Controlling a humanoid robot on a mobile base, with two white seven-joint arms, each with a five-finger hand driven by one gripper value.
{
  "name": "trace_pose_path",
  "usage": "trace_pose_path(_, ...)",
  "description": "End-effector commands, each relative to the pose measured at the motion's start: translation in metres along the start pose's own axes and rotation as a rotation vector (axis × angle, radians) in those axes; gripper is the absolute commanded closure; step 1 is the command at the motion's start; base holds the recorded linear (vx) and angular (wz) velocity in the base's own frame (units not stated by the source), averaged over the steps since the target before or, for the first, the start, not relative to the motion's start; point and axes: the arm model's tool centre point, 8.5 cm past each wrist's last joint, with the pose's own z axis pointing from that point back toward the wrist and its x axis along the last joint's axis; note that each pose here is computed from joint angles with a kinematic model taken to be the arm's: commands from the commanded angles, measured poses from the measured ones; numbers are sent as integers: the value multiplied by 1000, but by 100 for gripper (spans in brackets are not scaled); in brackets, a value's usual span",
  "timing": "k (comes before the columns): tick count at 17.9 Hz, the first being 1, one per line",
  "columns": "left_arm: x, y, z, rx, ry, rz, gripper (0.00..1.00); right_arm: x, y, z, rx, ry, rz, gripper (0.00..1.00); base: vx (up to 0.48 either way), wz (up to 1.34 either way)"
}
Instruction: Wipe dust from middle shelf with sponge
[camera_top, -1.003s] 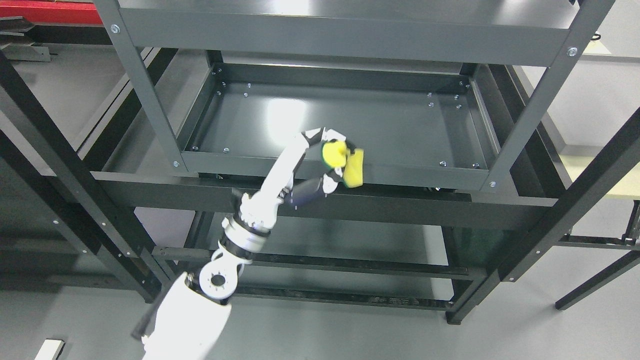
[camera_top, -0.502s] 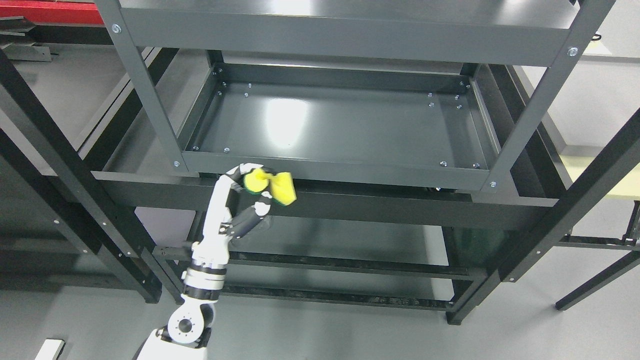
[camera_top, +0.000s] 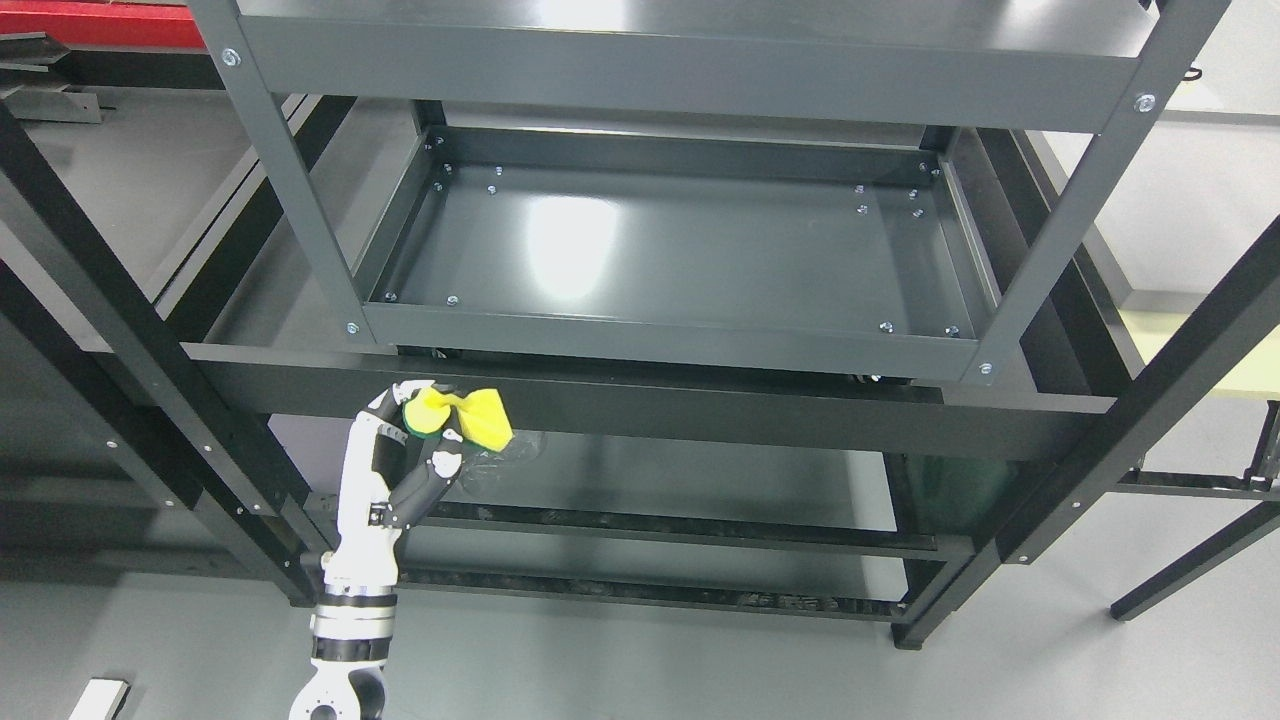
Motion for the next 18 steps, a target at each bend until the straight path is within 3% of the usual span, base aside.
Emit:
trace_pose_path(1, 71, 9, -38, 46, 28, 54, 95, 10, -10, 0, -14, -23, -3, 0, 0, 0)
trace_pose_path(3, 81, 7, -65, 70, 66, 53, 95, 10, -10, 0, -14, -23, -3, 0, 0, 0)
trace_pose_path(6, 98, 0, -85, 45, 20, 46, 95, 10, -10, 0, -14, -23, -3, 0, 0, 0)
trace_pose_path(10, 96, -31, -61, -40, -47, 75, 97, 10, -10, 0, -14, -23, -3, 0, 0, 0)
trace_pose_path(18, 83, -32, -44, -42, -6, 79, 97, 10, -10, 0, -14, -23, -3, 0, 0, 0)
